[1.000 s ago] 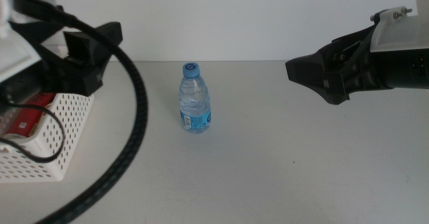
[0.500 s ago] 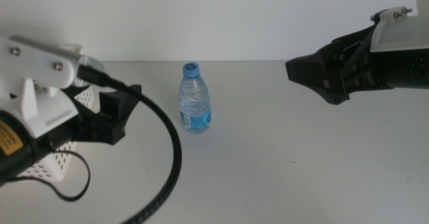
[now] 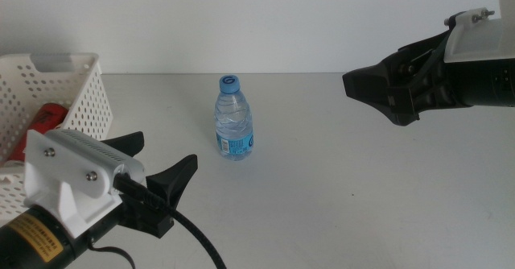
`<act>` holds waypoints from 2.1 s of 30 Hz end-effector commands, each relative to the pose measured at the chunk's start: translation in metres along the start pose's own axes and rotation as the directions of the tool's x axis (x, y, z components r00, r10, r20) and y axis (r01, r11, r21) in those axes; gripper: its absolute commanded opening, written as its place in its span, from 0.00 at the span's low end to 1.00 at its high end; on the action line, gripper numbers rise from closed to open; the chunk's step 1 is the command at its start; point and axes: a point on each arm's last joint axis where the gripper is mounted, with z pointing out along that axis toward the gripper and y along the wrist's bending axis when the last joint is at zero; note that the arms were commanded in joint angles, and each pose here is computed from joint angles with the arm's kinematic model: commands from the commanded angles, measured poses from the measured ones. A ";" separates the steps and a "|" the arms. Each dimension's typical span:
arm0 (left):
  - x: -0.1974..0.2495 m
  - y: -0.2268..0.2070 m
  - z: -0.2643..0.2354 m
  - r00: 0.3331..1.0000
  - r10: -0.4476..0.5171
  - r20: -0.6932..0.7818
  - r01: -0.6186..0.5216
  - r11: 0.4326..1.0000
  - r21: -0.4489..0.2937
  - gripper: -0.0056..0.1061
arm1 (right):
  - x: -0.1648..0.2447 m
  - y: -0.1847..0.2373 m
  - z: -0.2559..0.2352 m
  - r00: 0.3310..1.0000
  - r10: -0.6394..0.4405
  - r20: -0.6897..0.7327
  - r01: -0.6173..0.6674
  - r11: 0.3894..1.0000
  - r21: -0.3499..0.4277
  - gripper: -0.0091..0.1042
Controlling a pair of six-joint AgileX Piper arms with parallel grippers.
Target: Use arms to grab the bottles and put them into the dustbin to the left of the table.
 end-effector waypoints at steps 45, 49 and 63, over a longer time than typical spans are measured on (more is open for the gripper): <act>0.017 0.046 0.183 0.986 -0.073 0.153 0.056 0.992 0.113 0.85 | -0.018 0.001 -0.013 0.992 -0.020 0.122 0.018 1.000 0.010 0.74; 0.030 0.050 0.197 0.986 -0.105 0.130 0.091 0.990 0.104 0.85 | -0.018 0.001 -0.013 0.992 -0.020 0.122 0.018 1.000 0.010 0.74; 0.054 0.056 0.221 0.988 -0.121 0.098 0.111 0.989 0.096 0.65 | -0.018 0.001 -0.013 0.992 -0.020 0.122 0.018 1.000 0.010 0.74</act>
